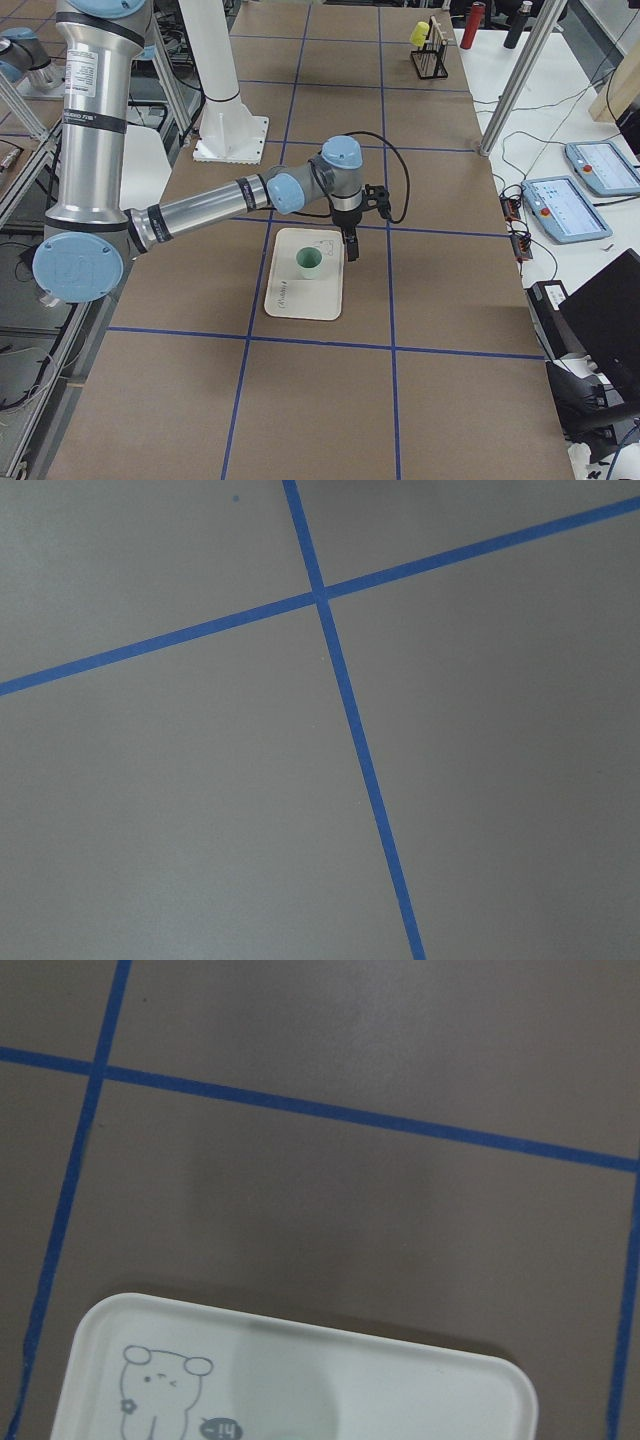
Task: Left arm grabs green cup and hands to right arm on tray
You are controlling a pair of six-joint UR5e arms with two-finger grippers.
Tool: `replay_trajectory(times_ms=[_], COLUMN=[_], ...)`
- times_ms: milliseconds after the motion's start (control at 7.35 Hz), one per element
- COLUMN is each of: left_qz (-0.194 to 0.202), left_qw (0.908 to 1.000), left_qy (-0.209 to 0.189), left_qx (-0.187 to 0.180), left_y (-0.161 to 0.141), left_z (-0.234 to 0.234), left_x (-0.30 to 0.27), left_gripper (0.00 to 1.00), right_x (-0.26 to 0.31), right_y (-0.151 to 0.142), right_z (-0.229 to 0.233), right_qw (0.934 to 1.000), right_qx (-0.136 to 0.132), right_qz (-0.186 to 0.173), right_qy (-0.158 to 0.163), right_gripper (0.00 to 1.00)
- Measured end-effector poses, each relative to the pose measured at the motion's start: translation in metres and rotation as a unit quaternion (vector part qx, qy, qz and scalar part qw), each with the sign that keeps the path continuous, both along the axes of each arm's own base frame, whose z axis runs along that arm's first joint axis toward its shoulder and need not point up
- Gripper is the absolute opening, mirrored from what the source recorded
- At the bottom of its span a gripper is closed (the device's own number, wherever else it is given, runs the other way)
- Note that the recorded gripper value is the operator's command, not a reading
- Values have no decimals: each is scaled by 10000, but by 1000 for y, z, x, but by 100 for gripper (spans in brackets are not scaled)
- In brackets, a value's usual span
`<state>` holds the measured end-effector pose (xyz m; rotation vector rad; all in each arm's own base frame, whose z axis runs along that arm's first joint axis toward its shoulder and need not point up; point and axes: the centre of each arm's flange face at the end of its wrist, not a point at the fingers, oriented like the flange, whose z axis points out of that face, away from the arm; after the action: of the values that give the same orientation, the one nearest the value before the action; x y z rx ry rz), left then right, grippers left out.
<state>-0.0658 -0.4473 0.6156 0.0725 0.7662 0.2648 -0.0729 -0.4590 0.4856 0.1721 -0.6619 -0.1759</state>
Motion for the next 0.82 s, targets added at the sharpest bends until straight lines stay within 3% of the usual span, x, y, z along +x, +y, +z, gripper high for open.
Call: replay_trajectory(times_ms=[136,408,816], left_qz=[3,5,-230], left_qw=[10000,9999,9997], left_qy=[17,20,33], left_qx=[-37,-99,-11], left_y=[1,2,5], left_z=[4,15,32], left_x=[0,0,-12], left_gripper=[100,100,100], right_x=[35,101,165], right_y=[-19,-38,-29], right_z=[3,53,127], right_qw=[9998,9987,9976], right_qx=[-36,-162,-284], right_qz=[-181,-473,-601], right_qy=[55,-114,-166], right_gripper=[100,100,100])
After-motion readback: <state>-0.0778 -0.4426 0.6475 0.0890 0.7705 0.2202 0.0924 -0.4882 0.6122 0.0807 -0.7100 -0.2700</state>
